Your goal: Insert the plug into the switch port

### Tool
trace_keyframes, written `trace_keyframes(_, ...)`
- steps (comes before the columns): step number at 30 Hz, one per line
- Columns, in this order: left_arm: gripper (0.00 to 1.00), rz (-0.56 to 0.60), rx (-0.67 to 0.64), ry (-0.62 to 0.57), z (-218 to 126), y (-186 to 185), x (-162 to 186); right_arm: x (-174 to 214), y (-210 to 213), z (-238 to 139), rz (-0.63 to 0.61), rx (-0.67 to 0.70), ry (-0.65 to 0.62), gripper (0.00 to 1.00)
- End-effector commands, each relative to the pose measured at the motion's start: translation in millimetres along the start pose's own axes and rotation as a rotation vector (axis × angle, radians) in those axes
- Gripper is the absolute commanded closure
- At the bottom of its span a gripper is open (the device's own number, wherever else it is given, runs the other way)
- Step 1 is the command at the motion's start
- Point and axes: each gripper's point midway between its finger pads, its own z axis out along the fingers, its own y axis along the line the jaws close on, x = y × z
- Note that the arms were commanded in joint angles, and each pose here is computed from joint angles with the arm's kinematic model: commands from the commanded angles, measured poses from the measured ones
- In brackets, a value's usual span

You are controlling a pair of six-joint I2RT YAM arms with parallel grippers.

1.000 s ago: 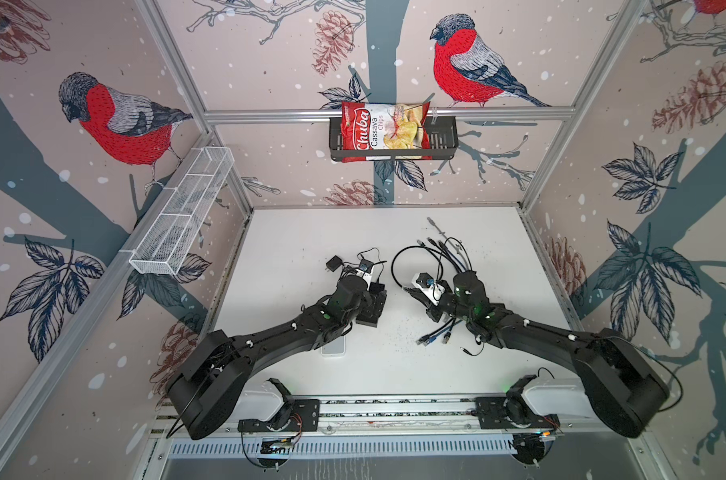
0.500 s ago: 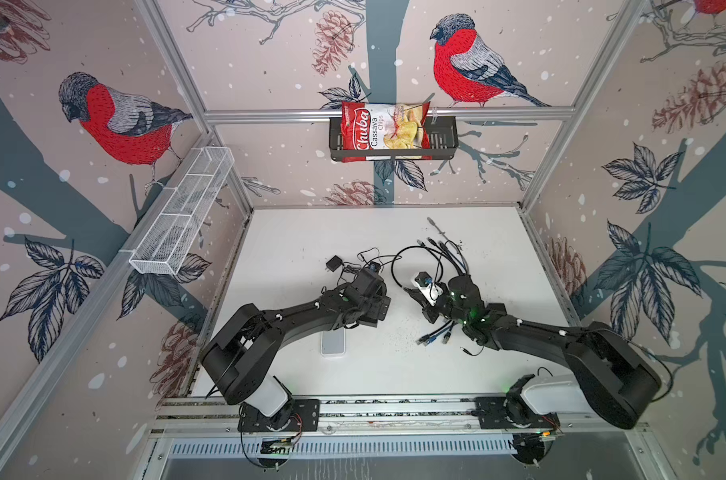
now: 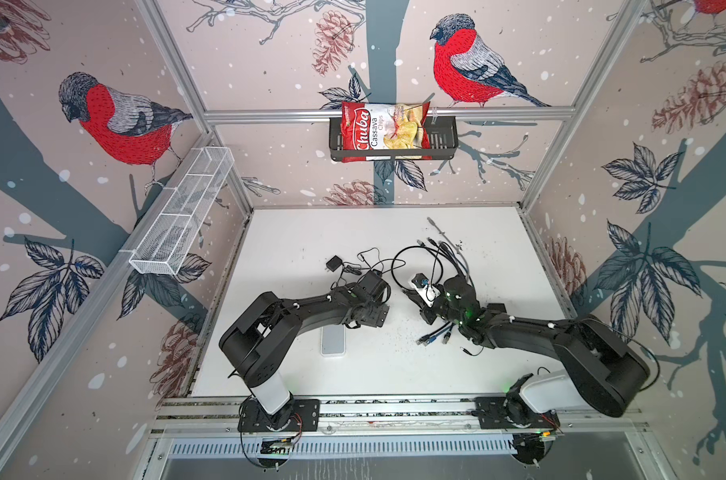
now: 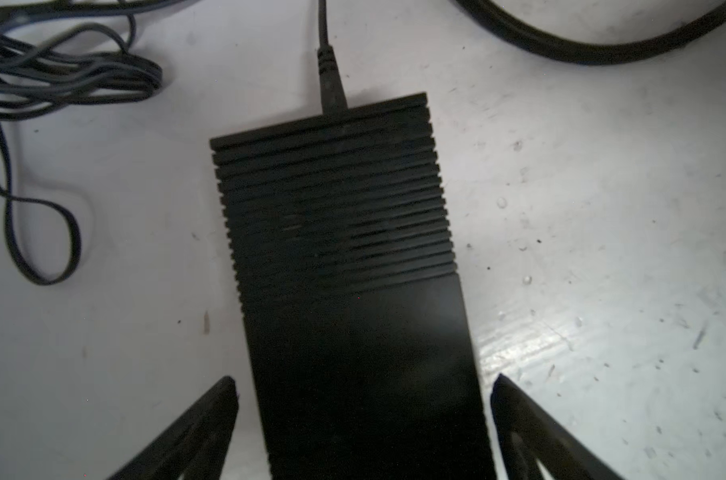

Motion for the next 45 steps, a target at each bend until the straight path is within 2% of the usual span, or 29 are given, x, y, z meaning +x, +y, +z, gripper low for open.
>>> trace_keyframes(1,0.14,0.001,-0.014,0.028,3,2,5,-11,0,2,0.007,-0.004,-0.042,1.00)
trace_keyframes(7,0.41,0.001,-0.012,0.040,6,2,10,-9,1,5,0.002,-0.015,-0.040,1.00)
trace_keyframes(16,0.57,0.023,0.003,-0.001,-1,1,4,-1,6,12,0.011,-0.039,-0.026,1.00)
trace_keyframes(25,0.60,0.055,0.088,-0.122,-28,-12,-14,-1,12,22,0.019,-0.044,-0.026,1.00)
trace_keyframes(34,0.60,0.042,0.164,-0.123,-28,-24,-11,-18,33,33,-0.005,-0.111,-0.054,1.00)
trace_keyframes(45,0.61,0.043,0.135,-0.158,-35,-18,-17,-6,30,17,-0.006,-0.068,-0.035,1.00)
